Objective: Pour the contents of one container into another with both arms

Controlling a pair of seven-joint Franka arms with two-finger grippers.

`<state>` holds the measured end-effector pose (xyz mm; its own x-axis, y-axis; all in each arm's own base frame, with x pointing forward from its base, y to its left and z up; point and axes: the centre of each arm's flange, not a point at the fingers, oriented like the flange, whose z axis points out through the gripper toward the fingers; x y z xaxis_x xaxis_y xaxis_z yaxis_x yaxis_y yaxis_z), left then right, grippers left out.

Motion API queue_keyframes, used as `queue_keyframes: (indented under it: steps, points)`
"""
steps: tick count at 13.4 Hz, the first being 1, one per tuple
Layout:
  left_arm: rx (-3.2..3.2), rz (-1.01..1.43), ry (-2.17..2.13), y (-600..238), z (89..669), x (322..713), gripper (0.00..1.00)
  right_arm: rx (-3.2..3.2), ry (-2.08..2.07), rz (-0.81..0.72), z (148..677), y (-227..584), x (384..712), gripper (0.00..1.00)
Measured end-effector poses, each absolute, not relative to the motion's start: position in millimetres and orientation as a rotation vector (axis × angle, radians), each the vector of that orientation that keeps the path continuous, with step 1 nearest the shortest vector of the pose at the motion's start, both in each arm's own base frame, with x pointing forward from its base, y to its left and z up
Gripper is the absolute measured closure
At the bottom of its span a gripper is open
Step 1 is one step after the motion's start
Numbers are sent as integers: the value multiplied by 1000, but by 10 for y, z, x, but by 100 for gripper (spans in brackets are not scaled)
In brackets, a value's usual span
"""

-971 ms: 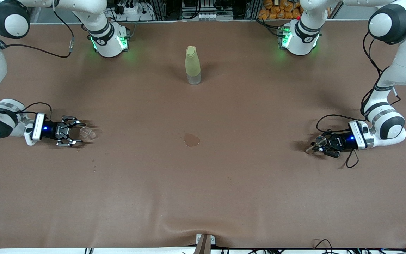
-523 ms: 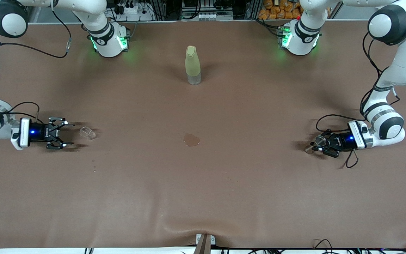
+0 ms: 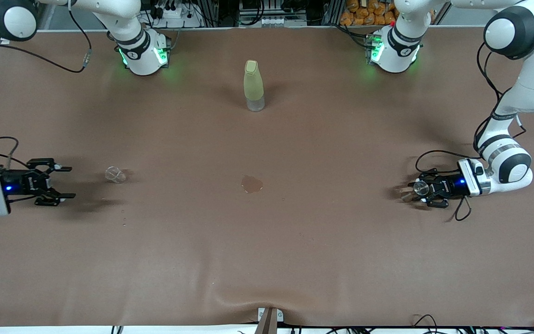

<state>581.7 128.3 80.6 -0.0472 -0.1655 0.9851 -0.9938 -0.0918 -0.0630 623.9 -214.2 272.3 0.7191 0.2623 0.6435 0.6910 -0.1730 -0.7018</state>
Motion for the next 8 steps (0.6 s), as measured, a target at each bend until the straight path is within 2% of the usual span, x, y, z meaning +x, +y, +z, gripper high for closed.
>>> queue_keyframes:
  steps: [3,7,8]
  points:
    - [1387,1238,-1327,1337,800,5805,40,-1870,-713,-332,3343,-1660,6484,0]
    - [1415,1169,-1378,1595,891,5833,1,-2077,-687,-184,4141,-1043,6594,0]
    - [1431,1155,-1384,1696,933,5849,1,-2120,-677,-160,4312,-902,6594,0]
